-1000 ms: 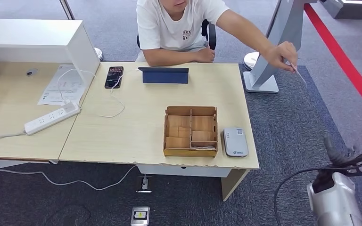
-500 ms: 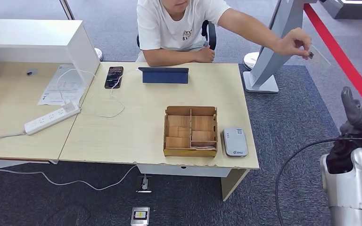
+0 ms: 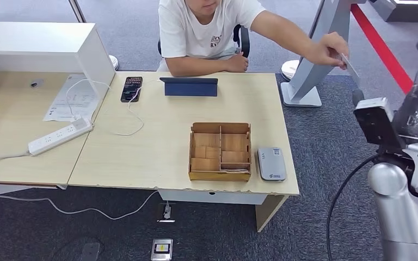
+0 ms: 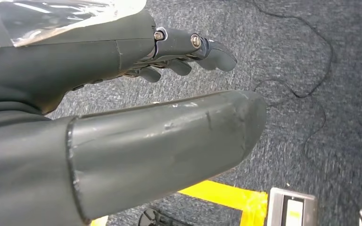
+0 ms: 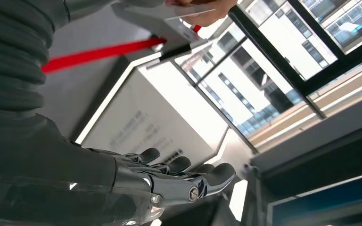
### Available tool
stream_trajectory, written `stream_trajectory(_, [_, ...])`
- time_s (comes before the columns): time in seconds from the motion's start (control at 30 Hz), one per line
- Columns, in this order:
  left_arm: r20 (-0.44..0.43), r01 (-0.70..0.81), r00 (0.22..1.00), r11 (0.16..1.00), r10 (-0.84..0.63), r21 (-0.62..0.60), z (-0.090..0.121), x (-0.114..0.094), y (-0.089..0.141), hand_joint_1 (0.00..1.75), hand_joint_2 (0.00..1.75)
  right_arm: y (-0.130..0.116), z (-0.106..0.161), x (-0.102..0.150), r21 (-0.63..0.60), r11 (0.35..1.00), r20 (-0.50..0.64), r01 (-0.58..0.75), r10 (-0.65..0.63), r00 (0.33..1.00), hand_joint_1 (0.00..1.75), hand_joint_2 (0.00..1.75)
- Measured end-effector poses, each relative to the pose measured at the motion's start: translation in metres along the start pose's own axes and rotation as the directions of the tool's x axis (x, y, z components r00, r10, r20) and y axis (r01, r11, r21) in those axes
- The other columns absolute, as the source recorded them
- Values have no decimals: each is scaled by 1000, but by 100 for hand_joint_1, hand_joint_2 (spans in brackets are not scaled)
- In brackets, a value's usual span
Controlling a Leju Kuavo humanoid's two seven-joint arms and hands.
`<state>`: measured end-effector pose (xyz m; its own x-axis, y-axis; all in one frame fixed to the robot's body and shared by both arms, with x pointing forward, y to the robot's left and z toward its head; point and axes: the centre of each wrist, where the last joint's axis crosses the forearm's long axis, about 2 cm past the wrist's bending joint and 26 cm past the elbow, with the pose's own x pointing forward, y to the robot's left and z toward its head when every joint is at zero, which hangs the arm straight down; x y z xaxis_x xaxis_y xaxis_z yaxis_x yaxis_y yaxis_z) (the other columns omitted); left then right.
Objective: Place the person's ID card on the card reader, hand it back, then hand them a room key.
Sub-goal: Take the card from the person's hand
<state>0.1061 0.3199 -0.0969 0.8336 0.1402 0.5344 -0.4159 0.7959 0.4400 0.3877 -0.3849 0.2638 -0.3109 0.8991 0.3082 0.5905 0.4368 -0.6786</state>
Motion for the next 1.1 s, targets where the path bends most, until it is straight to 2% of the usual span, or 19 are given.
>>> stream_trajectory(0.1, [-10,-3,1000,999,2,-39,-1,2,-1,0,0,7,-3,4,26,987,113,-160,156,981,0,175])
stream_trajectory(0.2, [-19,-1,1000,998,0,-55,-4,6,1,0,0,14,-11,7,30,972,173,-232,223,959,0,175])
stream_trajectory(0.33, [-17,-3,1000,998,2,-58,-7,12,4,0,0,25,-36,11,13,956,241,-293,281,929,0,175])
stream_trajectory(0.6, [-51,-36,998,993,30,-109,-14,36,1,0,0,43,-72,16,92,946,261,-311,279,924,0,175])
stream_trajectory(1.1, [-63,-64,996,991,57,-114,-18,38,7,0,0,69,-77,25,224,930,254,-293,234,938,0,175])
